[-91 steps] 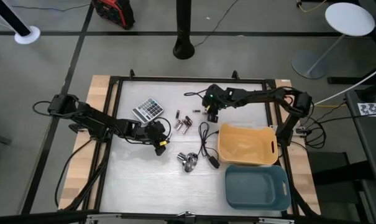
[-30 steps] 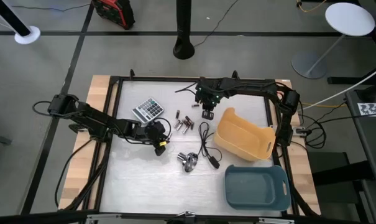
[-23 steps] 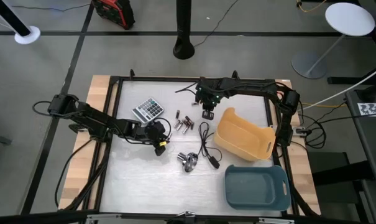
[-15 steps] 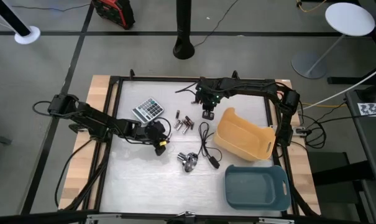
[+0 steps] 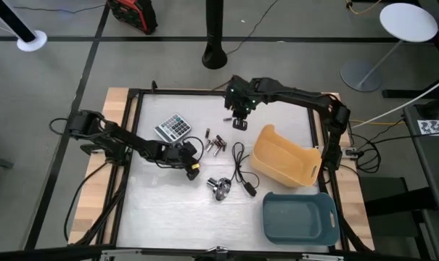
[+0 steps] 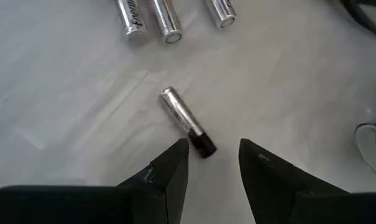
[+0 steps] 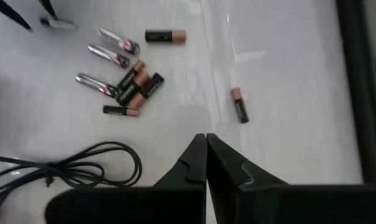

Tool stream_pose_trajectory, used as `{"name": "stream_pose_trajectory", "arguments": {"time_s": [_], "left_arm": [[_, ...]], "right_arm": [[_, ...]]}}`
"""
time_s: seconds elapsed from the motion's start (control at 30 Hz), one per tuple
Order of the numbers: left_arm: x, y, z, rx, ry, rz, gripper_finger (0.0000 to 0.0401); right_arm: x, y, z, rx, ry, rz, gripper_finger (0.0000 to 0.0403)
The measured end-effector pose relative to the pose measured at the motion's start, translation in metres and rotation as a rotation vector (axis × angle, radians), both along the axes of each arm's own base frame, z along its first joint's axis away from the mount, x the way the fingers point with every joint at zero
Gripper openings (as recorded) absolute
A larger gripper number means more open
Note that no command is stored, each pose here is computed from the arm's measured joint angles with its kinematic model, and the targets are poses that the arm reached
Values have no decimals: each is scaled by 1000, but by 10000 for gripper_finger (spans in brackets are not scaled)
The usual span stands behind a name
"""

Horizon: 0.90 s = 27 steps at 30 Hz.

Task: Sort batteries
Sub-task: Put the white battery into the blue bin

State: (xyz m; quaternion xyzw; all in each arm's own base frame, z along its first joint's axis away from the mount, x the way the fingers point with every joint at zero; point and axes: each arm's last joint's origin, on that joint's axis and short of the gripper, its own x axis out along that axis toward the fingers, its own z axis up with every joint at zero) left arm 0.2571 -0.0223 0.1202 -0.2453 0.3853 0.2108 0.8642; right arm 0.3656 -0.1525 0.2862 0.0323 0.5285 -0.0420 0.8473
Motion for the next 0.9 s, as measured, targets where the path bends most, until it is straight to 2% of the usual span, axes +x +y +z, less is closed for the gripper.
{"name": "stream_pose_trajectory", "arguments": {"time_s": [0.17,0.47,0.9], "left_arm": [[14,3,-2,19,28,1,134],[29,4,-4,78,180,23,129],[34,5,7,167,287,-46,32]], "right_arm": [[-2,1,22,-4,-9,0,5],[-8,12,39,-7,66,10,5],[-22,19,53,11,178,7,5]]}}
